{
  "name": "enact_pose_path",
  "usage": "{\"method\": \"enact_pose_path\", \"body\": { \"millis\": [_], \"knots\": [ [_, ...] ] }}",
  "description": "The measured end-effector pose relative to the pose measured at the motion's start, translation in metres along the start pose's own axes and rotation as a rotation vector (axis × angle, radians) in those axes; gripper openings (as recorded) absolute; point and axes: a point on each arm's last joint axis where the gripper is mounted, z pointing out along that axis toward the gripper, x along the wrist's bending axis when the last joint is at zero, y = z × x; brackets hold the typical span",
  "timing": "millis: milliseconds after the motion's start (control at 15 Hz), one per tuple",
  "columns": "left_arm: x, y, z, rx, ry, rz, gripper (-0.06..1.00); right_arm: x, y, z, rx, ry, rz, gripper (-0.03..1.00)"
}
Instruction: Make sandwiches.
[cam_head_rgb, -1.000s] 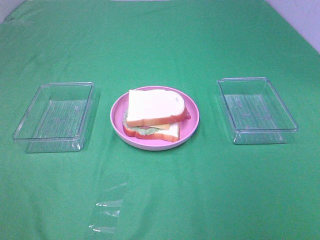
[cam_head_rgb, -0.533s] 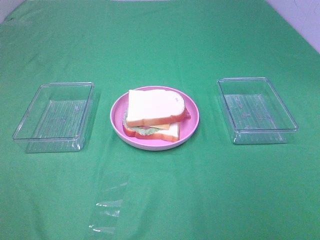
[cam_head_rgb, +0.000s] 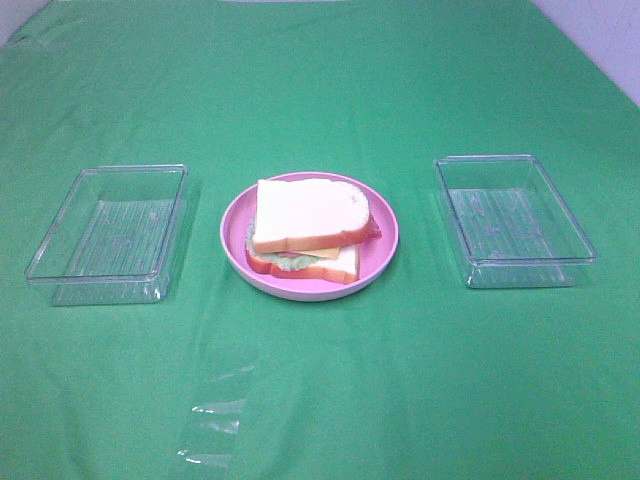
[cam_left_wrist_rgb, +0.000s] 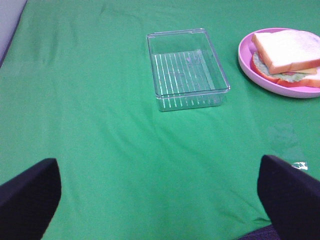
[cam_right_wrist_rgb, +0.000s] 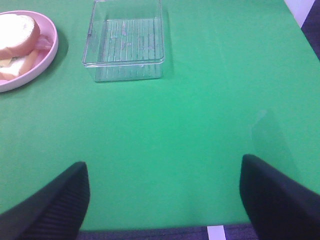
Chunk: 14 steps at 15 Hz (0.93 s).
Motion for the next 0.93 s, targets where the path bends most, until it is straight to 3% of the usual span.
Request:
{"method": "enact_pose_path", "body": {
  "millis": [933],
  "knots": [
    [-0.0002,0.0000,0.0000,0.000,-0.003,-0.001,0.99,0.0004,0.0004,0.0000,-0.004,0.005,0.002,0.79]
  ]
}}
